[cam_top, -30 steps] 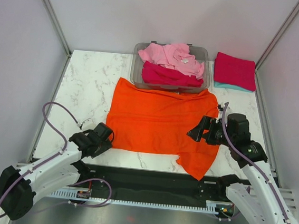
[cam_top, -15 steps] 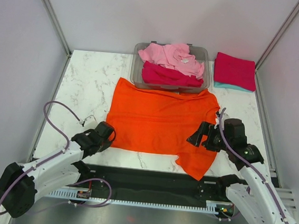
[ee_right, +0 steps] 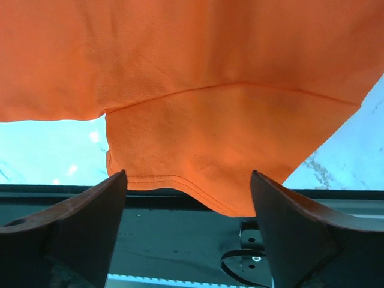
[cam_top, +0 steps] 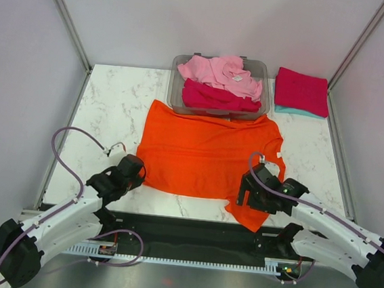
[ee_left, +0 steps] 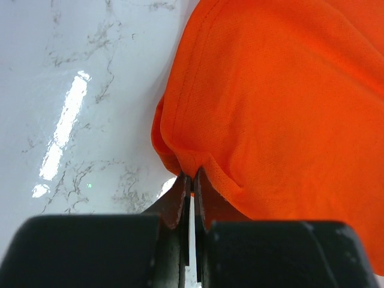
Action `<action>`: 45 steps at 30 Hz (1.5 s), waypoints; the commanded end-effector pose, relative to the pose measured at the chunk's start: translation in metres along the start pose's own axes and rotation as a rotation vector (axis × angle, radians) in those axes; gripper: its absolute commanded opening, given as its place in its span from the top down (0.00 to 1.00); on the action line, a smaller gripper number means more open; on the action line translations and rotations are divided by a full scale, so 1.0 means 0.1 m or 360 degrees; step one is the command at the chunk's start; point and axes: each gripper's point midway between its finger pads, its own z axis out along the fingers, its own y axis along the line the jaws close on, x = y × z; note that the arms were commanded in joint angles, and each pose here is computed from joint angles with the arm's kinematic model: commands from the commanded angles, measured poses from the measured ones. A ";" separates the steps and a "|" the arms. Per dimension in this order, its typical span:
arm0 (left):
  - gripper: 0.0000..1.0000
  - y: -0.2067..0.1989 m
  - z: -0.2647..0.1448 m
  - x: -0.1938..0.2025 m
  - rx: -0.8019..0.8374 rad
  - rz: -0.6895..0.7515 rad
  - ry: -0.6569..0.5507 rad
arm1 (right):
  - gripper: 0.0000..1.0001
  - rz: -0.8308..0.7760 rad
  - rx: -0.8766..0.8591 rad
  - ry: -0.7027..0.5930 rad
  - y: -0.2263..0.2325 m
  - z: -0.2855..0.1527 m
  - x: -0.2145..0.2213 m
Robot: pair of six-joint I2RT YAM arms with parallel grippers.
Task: Fold and stack the t-shirts
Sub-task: Fold the tshirt
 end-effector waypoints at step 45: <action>0.98 -0.42 -0.54 -0.22 0.0381 0.0064 0.0046 | 1.00 -0.0120 0.0330 -0.0191 0.17 -0.04 0.68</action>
